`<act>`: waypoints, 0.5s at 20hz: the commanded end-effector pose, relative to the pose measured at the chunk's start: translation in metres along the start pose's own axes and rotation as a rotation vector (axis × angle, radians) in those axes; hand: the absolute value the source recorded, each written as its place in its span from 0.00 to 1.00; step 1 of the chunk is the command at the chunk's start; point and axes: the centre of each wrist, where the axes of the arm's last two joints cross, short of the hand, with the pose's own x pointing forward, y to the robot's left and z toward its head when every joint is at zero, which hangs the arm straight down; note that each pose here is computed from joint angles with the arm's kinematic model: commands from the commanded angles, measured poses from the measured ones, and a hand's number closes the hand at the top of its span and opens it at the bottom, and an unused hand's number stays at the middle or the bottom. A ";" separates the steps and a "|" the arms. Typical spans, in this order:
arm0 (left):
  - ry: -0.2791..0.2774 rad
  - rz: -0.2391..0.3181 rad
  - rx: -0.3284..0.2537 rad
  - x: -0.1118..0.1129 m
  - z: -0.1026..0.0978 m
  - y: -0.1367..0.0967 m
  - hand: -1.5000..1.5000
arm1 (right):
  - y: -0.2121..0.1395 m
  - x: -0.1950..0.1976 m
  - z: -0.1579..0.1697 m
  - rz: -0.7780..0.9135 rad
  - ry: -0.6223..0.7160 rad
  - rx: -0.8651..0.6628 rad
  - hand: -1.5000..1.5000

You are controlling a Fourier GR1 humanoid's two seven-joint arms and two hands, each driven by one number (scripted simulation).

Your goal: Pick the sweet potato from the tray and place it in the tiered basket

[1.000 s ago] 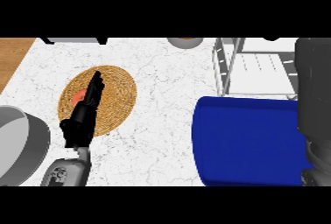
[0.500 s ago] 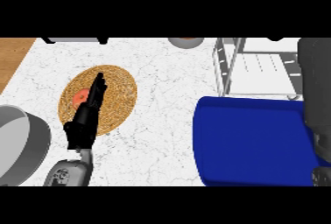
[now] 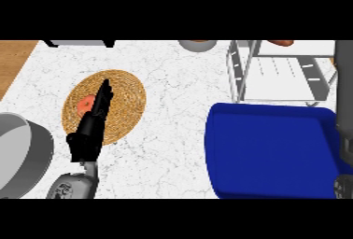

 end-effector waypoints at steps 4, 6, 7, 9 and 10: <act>-0.009 -0.009 0.035 -0.005 -0.001 -0.001 0.50 | -0.050 -0.043 -0.011 -0.201 0.126 -0.195 0.00; 0.015 -0.009 0.027 0.004 -0.003 0.016 0.50 | -0.074 -0.060 -0.009 -0.228 0.164 -0.201 0.00; -0.004 -0.016 0.033 -0.010 0.005 0.016 0.50 | -0.062 -0.074 -0.003 -0.275 0.202 -0.208 0.00; 0.019 -0.007 0.030 -0.005 0.006 0.014 0.50 | -0.107 -0.096 -0.004 -0.343 0.220 -0.238 0.00; 0.025 -0.017 0.041 -0.005 0.003 0.013 0.50 | -0.117 -0.095 0.005 -0.379 0.228 -0.243 0.00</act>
